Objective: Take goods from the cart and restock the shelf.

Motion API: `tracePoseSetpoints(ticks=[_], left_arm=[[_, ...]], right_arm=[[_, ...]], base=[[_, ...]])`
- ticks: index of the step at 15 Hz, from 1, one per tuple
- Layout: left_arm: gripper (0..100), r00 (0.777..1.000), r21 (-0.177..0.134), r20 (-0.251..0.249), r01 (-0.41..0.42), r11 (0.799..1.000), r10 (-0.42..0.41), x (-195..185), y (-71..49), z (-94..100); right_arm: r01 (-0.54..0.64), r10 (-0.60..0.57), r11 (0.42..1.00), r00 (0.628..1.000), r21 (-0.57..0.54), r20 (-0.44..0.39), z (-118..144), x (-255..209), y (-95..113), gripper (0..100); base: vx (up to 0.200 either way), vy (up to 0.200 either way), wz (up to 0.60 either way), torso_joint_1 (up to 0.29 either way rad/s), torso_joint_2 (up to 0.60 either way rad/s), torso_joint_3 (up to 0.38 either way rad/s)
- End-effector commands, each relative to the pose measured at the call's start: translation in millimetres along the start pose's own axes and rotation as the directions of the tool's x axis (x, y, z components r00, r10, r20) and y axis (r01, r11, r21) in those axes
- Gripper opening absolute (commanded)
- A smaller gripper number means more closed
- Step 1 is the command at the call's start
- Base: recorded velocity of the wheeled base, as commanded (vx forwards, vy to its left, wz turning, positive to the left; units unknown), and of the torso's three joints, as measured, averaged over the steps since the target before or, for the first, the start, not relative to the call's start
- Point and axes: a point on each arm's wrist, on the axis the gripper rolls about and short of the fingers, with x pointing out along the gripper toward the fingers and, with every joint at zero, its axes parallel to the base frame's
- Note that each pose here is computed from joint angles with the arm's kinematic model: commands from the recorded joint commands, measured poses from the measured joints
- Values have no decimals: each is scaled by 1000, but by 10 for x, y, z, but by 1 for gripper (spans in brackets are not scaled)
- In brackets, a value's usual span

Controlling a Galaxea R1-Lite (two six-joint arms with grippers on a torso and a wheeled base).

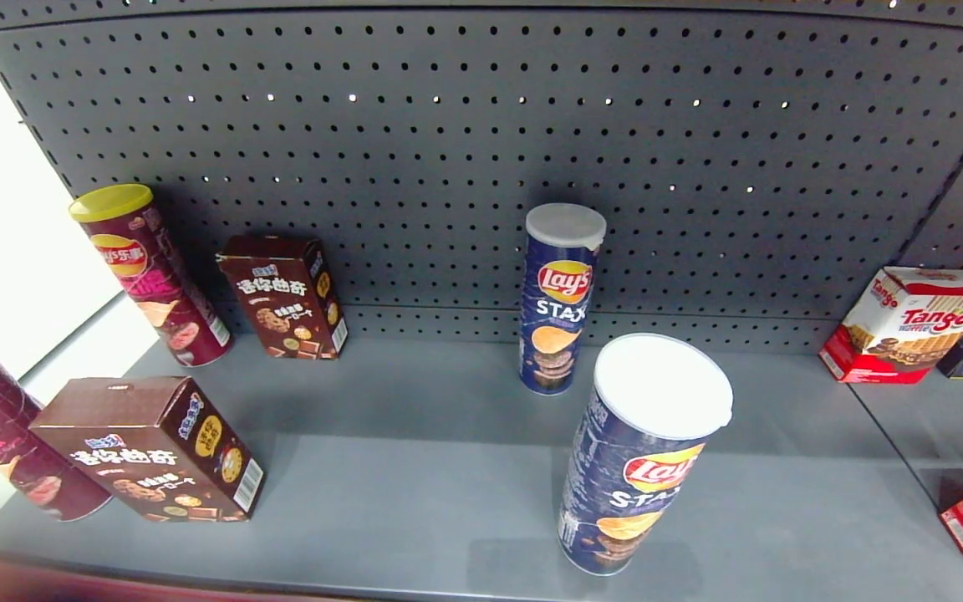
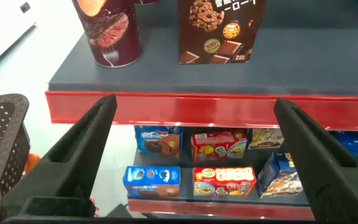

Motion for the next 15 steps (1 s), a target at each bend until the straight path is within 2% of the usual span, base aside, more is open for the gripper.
tracePoseSetpoints(ticks=[1,2,4,5,8,10,12,15], left_arm=[[100,1000,-1,-1,0,1000,0,1,0,1],[100,1000,-1,-1,0,1000,0,1,0,1],[100,1000,-1,-1,0,1000,0,1,0,1],[100,1000,-2,-1,0,1000,0,1,0,1],[100,1000,-2,-1,1,1000,-1,1,0,1],[100,1000,-2,-1,1,1000,-1,1,0,1],[100,1000,-4,-1,1,1000,-1,1,0,1],[100,1000,-4,-1,1,1000,-1,1,0,1]], right_arm=[[-304,303,952,931,29,-201,573,667,-44,100],[-359,346,933,901,-2,-262,569,847,-23,100],[-405,385,914,861,10,-333,499,1028,18,100],[-451,427,892,826,24,-367,432,1156,75,100],[-465,433,885,808,20,-399,276,1397,170,100],[-487,458,872,776,49,-433,182,1433,237,100],[-494,465,868,770,51,-437,136,1494,266,100],[-485,453,873,780,38,-432,108,1665,342,100]], base=[[0,0,0,0,0,0],[0,0,0,0,0,0],[0,0,0,0,0,0],[0,0,0,0,0,0],[0,0,0,0,0,0],[0,0,0,0,0,0],[0,0,0,0,0,0],[0,0,0,0,0,0]])
